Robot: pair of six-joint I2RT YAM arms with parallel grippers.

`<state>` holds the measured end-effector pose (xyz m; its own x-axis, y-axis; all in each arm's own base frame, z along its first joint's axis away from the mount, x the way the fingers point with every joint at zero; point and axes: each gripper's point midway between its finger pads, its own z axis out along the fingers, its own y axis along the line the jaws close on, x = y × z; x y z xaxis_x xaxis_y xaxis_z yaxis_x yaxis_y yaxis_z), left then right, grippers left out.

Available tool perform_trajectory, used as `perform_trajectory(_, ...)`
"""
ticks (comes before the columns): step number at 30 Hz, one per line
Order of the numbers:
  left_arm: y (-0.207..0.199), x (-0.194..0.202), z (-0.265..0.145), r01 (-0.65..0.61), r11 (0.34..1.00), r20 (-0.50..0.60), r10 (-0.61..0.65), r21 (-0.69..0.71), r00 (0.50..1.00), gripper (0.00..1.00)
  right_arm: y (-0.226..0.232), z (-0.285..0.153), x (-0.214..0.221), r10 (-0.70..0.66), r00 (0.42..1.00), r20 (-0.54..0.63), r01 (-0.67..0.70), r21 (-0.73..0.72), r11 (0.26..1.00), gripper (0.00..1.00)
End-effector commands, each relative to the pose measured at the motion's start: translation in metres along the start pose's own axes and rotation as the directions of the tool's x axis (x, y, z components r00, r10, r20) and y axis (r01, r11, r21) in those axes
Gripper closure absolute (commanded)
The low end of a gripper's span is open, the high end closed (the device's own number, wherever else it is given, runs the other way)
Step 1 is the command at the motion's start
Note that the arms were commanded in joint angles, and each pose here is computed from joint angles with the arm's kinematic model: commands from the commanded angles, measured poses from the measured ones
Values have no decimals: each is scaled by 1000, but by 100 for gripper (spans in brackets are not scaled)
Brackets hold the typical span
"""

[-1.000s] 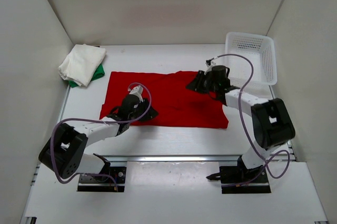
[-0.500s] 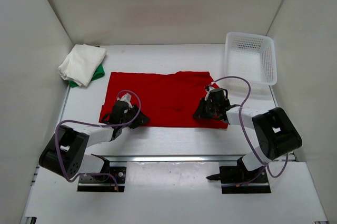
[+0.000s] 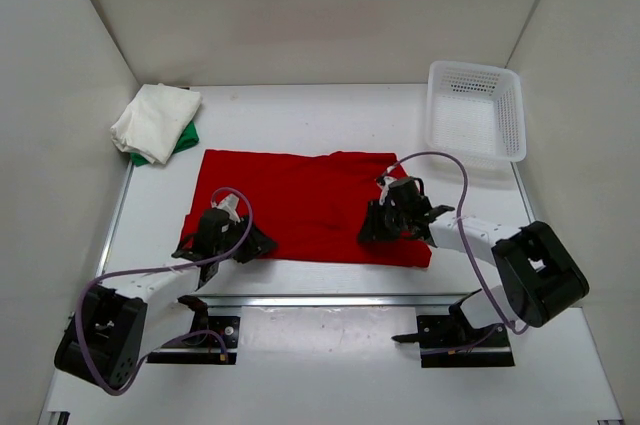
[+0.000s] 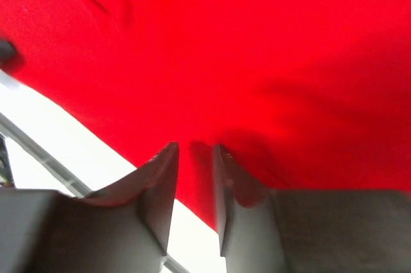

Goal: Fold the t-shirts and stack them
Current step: Fold the flattened tshirt in 1/3 of the way

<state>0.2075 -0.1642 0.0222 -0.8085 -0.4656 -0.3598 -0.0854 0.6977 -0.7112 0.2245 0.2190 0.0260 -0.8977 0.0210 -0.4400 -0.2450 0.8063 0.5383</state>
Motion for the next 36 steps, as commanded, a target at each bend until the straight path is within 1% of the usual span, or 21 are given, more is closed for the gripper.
perform_trajectory(1, -5, -3, -2, -48, 998, -34, 47, -48, 998, 55, 14, -14, -42, -15, 999, 50, 17, -27, 999, 72)
perform_trajectory(3, -22, -24, 2, -83, 996, 10, 83, -34, 996, 54, 16, -22, -92, -24, 988, 154, 30, -34, 999, 65)
perform_trajectory(5, -42, -42, 4, -112, 994, 52, 112, 1, 992, 54, 18, -22, -142, -48, 974, 224, 57, -35, 998, 65)
perform_trajectory(6, -44, -41, 7, -115, 993, 50, 115, 8, 992, 54, 15, -30, -177, -51, 954, 296, 56, -8, 998, 66)
perform_trajectory(7, -51, -45, 8, -124, 992, 59, 122, 23, 991, 54, 4, -19, -184, -47, 958, 281, 44, 16, 999, 66)
perform_trajectory(10, -59, -39, 14, -138, 989, 41, 136, 51, 990, 54, -39, -11, -239, -80, 942, 326, 29, 159, 987, 67)
perform_trajectory(12, -55, -32, 15, -138, 989, 32, 137, 53, 990, 54, -52, -8, -271, -106, 929, 355, 32, 207, 978, 68)
perform_trajectory(13, -55, -31, 16, -130, 990, 36, 128, 55, 991, 54, -69, 1, -268, -95, 940, 326, 16, 237, 971, 68)
perform_trajectory(17, -47, -26, 16, -112, 993, 26, 111, 47, 993, 54, -101, 17, -280, -123, 952, 279, 18, 352, 936, 65)
perform_trajectory(18, -50, -29, 15, -122, 991, 39, 120, 55, 992, 54, -103, 20, -283, -133, 953, 272, 26, 367, 930, 65)
perform_trajectory(21, -49, -32, 15, -120, 992, 51, 117, 49, 992, 54, -109, 28, -277, -140, 964, 226, 34, 417, 908, 59)
perform_trajectory(23, -49, -30, 15, -117, 992, 47, 115, 50, 992, 54, -110, 35, -266, -126, 976, 177, 43, 413, 910, 48)
perform_trajectory(25, -47, -29, 16, -114, 992, 44, 111, 52, 993, 54, -107, 38, -259, -109, 983, 149, 43, 391, 919, 43)
perform_trajectory(29, -46, -27, 17, -113, 992, 39, 111, 49, 993, 54, -101, 47, -245, -28, 992, 126, -11, 294, 956, 39)
perform_trajectory(30, -46, -28, 16, -111, 992, 40, 109, 56, 993, 54, -93, 49, -249, -22, 990, 141, -14, 250, 968, 43)
perform_trajectory(31, -46, -28, 16, -110, 993, 44, 108, 51, 993, 54, -91, 48, -252, -4, 990, 143, -25, 202, 979, 56)
perform_trajectory(32, -48, -30, 16, -109, 992, 48, 107, 55, 993, 54, -87, 53, -249, 16, 990, 139, -39, 164, 986, 62)
perform_trajectory(33, -47, -29, 16, -107, 993, 45, 105, 52, 993, 54, -81, 47, -261, 38, 984, 174, -56, 102, 993, 69)
perform_trajectory(34, -45, -29, 16, -107, 993, 48, 105, 50, 993, 54, -77, 46, -265, 33, 979, 201, -48, 72, 996, 73)
perform_trajectory(35, -46, -29, 15, -104, 993, 47, 101, 55, 994, 54, -72, 40, -269, 37, 975, 221, -50, 54, 997, 82)
perform_trajectory(36, -43, -25, 15, -102, 993, 37, 100, 52, 994, 53, -72, 44, -266, 23, 973, 229, -40, 69, 997, 88)
